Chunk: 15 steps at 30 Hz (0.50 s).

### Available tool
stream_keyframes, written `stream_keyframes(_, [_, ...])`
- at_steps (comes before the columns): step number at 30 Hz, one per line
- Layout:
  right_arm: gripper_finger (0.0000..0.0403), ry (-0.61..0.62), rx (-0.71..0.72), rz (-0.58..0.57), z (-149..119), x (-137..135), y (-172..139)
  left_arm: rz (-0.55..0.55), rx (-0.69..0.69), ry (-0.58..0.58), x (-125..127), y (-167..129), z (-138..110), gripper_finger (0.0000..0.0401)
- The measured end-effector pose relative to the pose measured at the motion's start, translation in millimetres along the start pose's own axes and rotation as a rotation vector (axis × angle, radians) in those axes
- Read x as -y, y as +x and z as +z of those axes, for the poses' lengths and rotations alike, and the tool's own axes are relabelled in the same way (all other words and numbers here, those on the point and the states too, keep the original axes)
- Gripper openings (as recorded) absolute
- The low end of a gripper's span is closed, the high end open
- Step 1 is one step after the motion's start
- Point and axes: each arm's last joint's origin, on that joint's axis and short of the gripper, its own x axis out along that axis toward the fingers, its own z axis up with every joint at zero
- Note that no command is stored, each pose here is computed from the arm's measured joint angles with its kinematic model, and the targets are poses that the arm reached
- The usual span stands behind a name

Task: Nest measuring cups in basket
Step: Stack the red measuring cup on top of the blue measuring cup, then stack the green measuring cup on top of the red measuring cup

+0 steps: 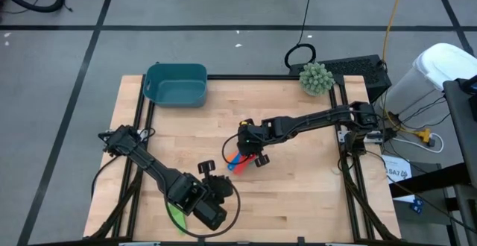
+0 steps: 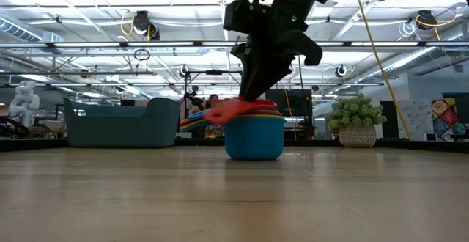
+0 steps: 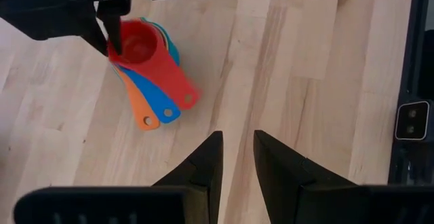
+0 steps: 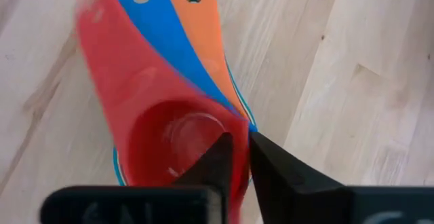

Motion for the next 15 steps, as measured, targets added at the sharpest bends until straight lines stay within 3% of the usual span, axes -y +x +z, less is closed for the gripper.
stream_keyframes(9, [0.0131,-0.002,0.016,-0.008,2,1,0,-0.003,0.001,0.0,2,-1,-1,0.0088])
stream_keyframes(15, [0.0154,-0.028,0.032,-0.057,3,3,-11,-0.003,-0.001,-0.021,2,-1,-2,0.0088])
